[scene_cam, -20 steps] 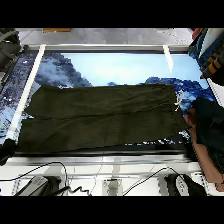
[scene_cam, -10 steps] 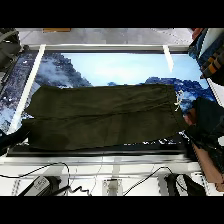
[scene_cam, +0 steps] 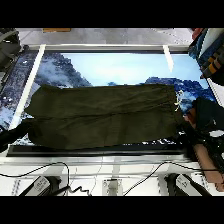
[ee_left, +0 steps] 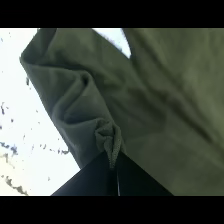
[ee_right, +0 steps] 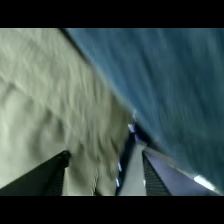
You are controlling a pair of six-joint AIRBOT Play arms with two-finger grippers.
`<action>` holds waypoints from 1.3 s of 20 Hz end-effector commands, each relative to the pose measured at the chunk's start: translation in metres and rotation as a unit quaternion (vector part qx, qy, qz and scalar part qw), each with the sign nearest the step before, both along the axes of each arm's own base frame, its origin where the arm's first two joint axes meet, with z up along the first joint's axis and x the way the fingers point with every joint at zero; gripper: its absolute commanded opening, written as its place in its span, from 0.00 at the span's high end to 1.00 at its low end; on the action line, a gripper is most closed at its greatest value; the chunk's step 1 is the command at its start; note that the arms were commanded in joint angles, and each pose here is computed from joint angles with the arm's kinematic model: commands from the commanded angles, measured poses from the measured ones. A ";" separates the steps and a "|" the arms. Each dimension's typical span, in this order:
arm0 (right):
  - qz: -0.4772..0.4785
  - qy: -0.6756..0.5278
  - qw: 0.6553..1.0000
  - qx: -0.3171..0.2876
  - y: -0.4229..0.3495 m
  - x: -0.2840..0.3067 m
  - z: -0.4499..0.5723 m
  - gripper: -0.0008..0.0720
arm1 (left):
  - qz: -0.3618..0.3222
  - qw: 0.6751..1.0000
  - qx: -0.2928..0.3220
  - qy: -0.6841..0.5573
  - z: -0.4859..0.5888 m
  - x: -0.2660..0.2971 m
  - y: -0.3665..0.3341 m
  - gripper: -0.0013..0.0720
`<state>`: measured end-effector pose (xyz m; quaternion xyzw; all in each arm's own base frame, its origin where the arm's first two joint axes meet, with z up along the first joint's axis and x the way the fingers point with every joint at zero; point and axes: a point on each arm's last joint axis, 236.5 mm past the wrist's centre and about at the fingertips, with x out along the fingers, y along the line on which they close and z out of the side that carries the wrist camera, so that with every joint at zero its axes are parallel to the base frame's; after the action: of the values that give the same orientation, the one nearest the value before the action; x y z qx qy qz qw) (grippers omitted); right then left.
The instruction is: Fold the clothes and pants, and hang the long-sleeved shirts on hangers.
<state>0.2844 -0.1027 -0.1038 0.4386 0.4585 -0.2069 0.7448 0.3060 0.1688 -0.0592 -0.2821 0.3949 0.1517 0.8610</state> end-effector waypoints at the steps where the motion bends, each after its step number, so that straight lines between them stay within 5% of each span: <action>1: -0.002 -0.034 0.998 -0.052 -0.024 0.017 -0.001 0.45 | 0.011 1.000 0.000 -0.027 0.018 0.012 0.006 0.95; 3: 0.004 -0.040 0.997 -0.073 -0.031 0.019 0.000 0.67 | 0.011 0.999 0.004 -0.031 0.022 0.015 0.009 0.95; 4: 0.014 -0.040 0.996 -0.078 -0.030 0.019 0.001 0.96 | 0.011 0.999 0.005 -0.031 0.022 0.015 0.009 0.95; 10: 0.105 -0.075 0.983 -0.131 -0.012 0.010 0.053 0.94 | 0.002 0.995 0.052 -0.084 0.083 0.033 0.025 0.95; 19: 0.096 -0.132 0.953 -0.253 0.006 -0.046 0.161 0.94 | 0.038 0.985 0.155 -0.071 0.127 0.000 0.076 0.95; 26: 0.029 -0.203 0.960 -0.192 0.010 -0.020 0.180 0.94 | 0.059 0.970 0.200 -0.123 0.153 0.029 0.083 0.96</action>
<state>0.2503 -0.0917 0.0639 0.2664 0.2998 -0.1792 0.8983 0.3213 0.2470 0.0805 -0.1613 0.2612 0.2300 0.9235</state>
